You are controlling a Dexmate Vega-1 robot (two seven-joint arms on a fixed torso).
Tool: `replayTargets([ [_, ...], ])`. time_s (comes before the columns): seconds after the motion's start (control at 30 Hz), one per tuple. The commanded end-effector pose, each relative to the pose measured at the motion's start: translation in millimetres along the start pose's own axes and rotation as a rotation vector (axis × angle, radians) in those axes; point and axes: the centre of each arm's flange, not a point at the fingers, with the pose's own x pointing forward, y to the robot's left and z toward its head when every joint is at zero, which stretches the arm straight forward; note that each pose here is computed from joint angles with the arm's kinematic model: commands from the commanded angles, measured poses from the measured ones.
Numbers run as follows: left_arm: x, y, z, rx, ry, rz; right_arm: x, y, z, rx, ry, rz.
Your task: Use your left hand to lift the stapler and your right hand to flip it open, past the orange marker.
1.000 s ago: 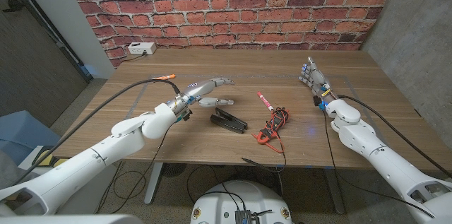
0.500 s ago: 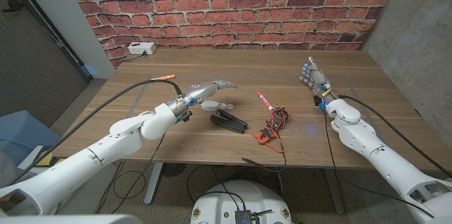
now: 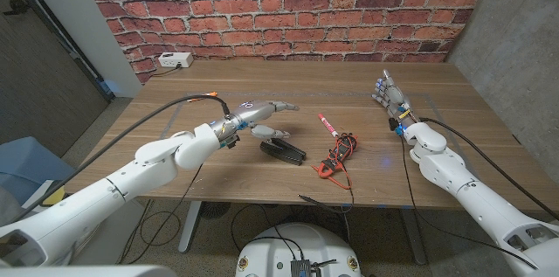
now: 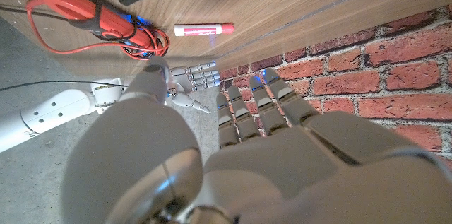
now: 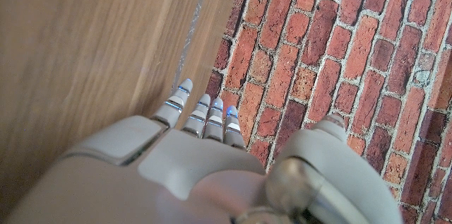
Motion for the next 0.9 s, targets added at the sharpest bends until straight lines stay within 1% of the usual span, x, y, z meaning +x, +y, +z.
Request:
replayTargets([
  [0.03,3.0,4.2,8.8,0.033,-0.042,-0.039,-0.8,-1.8,-1.2,0.004,0.005,-0.006],
  [0.13,2.2,4.1,10.7,0.057,-0.046,-0.043,-0.7,-1.8,-2.1,0.004,0.007,-0.006],
  [0.3,0.9,4.0,12.2,0.037,-0.051,-0.045,-0.5,-2.2,-2.7,0.011,0.006,-0.011],
  [0.43,-1.3,5.9,15.7,0.057,-0.059,-0.053,-0.1,-2.8,-1.8,-0.011,0.005,-0.001],
  [0.6,-5.5,8.8,21.2,0.079,-0.059,-0.057,-0.9,-4.0,-1.8,-0.009,0.002,-0.006],
  [0.67,-8.2,10.1,24.4,0.108,-0.056,-0.057,-1.3,-4.4,-3.0,-0.001,0.002,-0.009],
  [0.77,-9.4,10.1,25.4,0.116,-0.049,-0.065,-1.4,-4.4,-3.7,0.002,0.000,-0.008],
  [0.9,-11.8,10.3,27.9,0.166,-0.042,-0.081,-1.1,-2.4,-4.0,0.006,-0.006,-0.001],
])
